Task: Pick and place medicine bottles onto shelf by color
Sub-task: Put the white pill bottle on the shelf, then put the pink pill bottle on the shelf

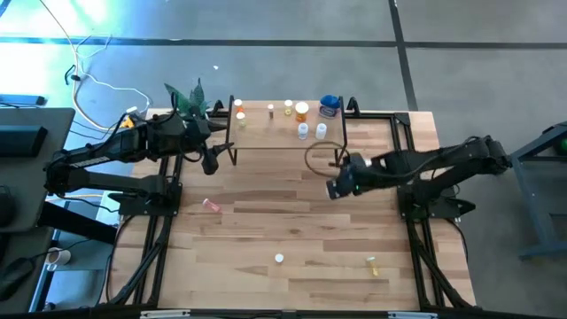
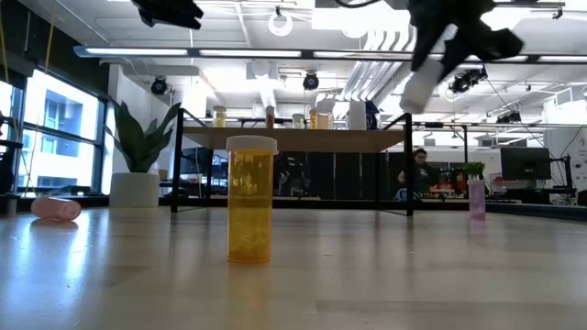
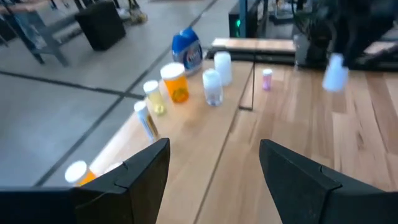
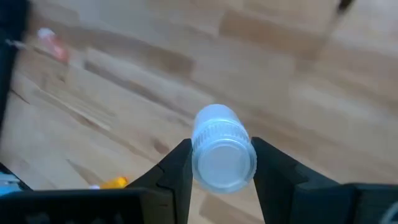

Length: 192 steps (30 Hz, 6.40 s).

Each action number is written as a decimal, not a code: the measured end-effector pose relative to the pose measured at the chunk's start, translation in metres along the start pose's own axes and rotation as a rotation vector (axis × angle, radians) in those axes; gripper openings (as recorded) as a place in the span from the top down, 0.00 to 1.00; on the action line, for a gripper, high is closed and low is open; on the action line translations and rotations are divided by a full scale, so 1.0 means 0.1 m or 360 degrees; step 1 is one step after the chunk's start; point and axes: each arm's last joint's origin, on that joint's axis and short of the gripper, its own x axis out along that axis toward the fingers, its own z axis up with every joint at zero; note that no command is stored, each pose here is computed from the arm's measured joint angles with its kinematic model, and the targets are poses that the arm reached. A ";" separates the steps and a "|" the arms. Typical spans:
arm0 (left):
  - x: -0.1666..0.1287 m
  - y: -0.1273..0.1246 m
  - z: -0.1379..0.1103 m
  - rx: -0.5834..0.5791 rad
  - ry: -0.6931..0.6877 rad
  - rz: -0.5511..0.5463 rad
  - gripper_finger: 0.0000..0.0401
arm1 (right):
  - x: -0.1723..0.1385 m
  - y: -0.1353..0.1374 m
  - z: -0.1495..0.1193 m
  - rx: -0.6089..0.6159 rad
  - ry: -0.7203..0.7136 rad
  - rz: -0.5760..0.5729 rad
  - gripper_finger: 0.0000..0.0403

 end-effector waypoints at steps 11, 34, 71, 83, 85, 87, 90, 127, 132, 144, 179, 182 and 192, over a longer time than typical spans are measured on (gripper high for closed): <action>0.08 0.07 -0.08 -0.0223 0.0148 0.0057 0.41 | -0.31 0.04 0.67 -0.0217 -0.0251 0.0066 0.70; 0.31 0.04 -0.11 -0.0316 0.0267 0.0122 0.41 | -0.94 -0.34 1.80 -0.0578 -0.0589 -0.0126 0.70; 0.30 0.04 -0.16 -0.0296 0.0349 0.0122 0.41 | 0.12 -0.27 2.20 -0.0832 0.0289 -0.0417 0.70; 0.30 0.04 -0.17 -0.0294 0.0357 0.0122 0.41 | 0.19 -0.29 2.19 -0.0792 0.0362 -0.0454 0.69; 0.30 0.04 -0.17 -0.0294 0.0357 0.0122 0.41 | 0.20 -0.29 2.19 -0.0811 0.0363 -0.0452 0.67; 0.30 0.04 -0.17 -0.0295 0.0357 0.0118 0.41 | 0.20 -0.29 2.19 -0.0822 0.0365 -0.0451 0.63; 0.30 0.04 -0.17 -0.0295 0.0357 0.0115 0.41 | 0.19 -0.29 2.19 -0.0822 0.0364 -0.0450 0.57; 0.24 -0.05 -0.31 -0.1128 0.0596 0.0199 0.41 | -0.53 0.05 2.46 -0.0686 -0.0310 -0.0304 0.46; 0.20 -0.11 -0.37 -0.1268 0.0695 0.0234 0.41 | -0.53 0.07 2.48 -0.0768 -0.0344 -0.0291 0.46; 0.12 -0.32 -0.46 -0.1793 0.0754 0.0504 0.41 | -0.53 0.08 2.50 -0.1088 -0.0344 -0.0317 0.46; 0.43 -1.46 -1.10 -0.2029 0.1121 0.1405 0.41 | -0.53 0.09 2.50 -0.1302 -0.0335 -0.0338 0.46; 0.49 -1.53 -1.17 -0.1989 0.1186 0.1461 0.41 | -0.53 0.09 2.50 -0.1307 -0.0335 -0.0338 0.46; 0.66 -1.67 -1.38 -0.1863 0.1327 0.1655 0.41 | -0.53 0.09 2.50 -0.1332 -0.0333 -0.0341 0.46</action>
